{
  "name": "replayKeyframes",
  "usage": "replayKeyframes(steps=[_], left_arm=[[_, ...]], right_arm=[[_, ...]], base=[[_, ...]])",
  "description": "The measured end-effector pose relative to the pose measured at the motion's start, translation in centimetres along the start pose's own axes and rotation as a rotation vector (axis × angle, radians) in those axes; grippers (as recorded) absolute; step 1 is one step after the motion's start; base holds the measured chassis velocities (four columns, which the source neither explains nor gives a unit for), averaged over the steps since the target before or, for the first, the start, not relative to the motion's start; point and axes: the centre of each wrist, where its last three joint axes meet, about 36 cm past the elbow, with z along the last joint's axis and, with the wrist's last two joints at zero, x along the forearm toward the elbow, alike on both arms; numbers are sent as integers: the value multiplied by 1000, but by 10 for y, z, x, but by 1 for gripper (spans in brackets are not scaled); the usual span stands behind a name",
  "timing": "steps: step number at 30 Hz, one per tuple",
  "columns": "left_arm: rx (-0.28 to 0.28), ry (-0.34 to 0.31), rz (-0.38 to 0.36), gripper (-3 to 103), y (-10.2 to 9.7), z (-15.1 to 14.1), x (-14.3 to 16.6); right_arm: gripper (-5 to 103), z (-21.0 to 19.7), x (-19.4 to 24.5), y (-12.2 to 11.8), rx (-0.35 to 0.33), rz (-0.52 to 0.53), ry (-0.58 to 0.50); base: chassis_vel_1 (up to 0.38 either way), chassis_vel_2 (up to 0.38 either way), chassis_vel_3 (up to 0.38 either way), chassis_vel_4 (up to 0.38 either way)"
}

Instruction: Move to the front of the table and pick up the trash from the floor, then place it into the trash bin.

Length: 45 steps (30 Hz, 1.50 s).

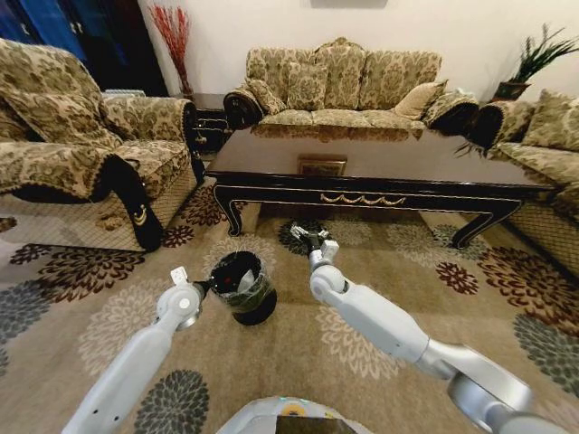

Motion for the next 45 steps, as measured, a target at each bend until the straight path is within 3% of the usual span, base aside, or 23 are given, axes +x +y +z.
replayKeyframes(steps=[8, 12, 14, 16, 18, 20, 21, 25, 26, 28, 29, 31, 33, 34, 36, 37, 38, 40, 42, 45], left_arm=[[-13, 7, -29, 0, 0, 1, -4], [-19, 0, -21, 20, -3, 4, -1], [-22, -2, -21, 20, -3, 4, 1], [-43, -21, -47, 35, -5, 3, 13], [-55, -34, -61, 35, -5, 2, 19], [-73, -62, -71, 46, -4, -1, 32], [-73, -62, -71, 46, -4, -1, 32], [-149, -217, -39, 62, 1, -12, 82], [-149, -217, -39, 62, 1, -12, 82], [-196, -355, 30, 74, -2, -20, 100], [-196, -355, 30, 74, -2, -20, 100], [-253, -529, 117, 84, 1, -28, 105], [-285, -616, 168, 94, 8, -32, 106], [-285, -616, 168, 94, 8, -32, 106], [-357, -708, 221, 100, 25, -34, 111], [-392, -738, 231, 100, 32, -34, 113], [-392, -738, 231, 100, 32, -34, 113], [-484, -812, 268, 100, 49, -32, 118], [-502, -831, 282, 100, 53, -31, 119], [-509, -885, 360, 100, 67, -29, 124]], right_arm=[[100, 1, 0, -8, 3, 26, 5], [100, -1, 2, -11, 3, 33, 3], [100, -1, 2, -11, 3, 34, 3], [100, -3, 4, -11, 0, 36, 2], [100, -4, 4, -12, -2, 37, 1], [100, -5, 4, -12, -5, 41, -1], [100, -5, 4, -12, -5, 41, -1], [100, -10, 4, -17, -30, 79, -6], [100, -10, 4, -17, -30, 79, -6], [100, -18, 6, -35, -31, 117, -20], [100, -18, 6, -35, -31, 117, -20], [100, -25, 8, -56, -37, 146, -55], [100, -29, 8, -69, -40, 143, -93], [100, -29, 8, -69, -40, 143, -93], [100, -31, 11, -88, -17, 112, -161], [100, -32, 13, -93, -2, 104, -180], [100, -32, 13, -93, -2, 104, -180], [100, -36, 21, -107, 31, 86, -221], [100, -37, 25, -110, 37, 83, -228], [100, -39, 45, -120, 38, 47, -248]], base=[[0, 0, 0, 0], [0, 0, 0, 0], [0, 0, 0, 0], [0, 0, 0, 0], [0, 0, 0, 0], [0, 0, 0, 0], [0, 0, 0, 0], [0, 0, 0, 0], [0, 0, 0, 0], [0, 0, 0, 0], [0, 0, 0, 0], [0, 0, 0, 0], [0, 0, 0, 0], [0, 0, 0, 0], [0, 0, 0, 0], [0, 0, 0, 0], [0, 0, 0, 0], [0, 0, 0, 0], [0, 0, 0, 0], [0, 0, 0, 0]])
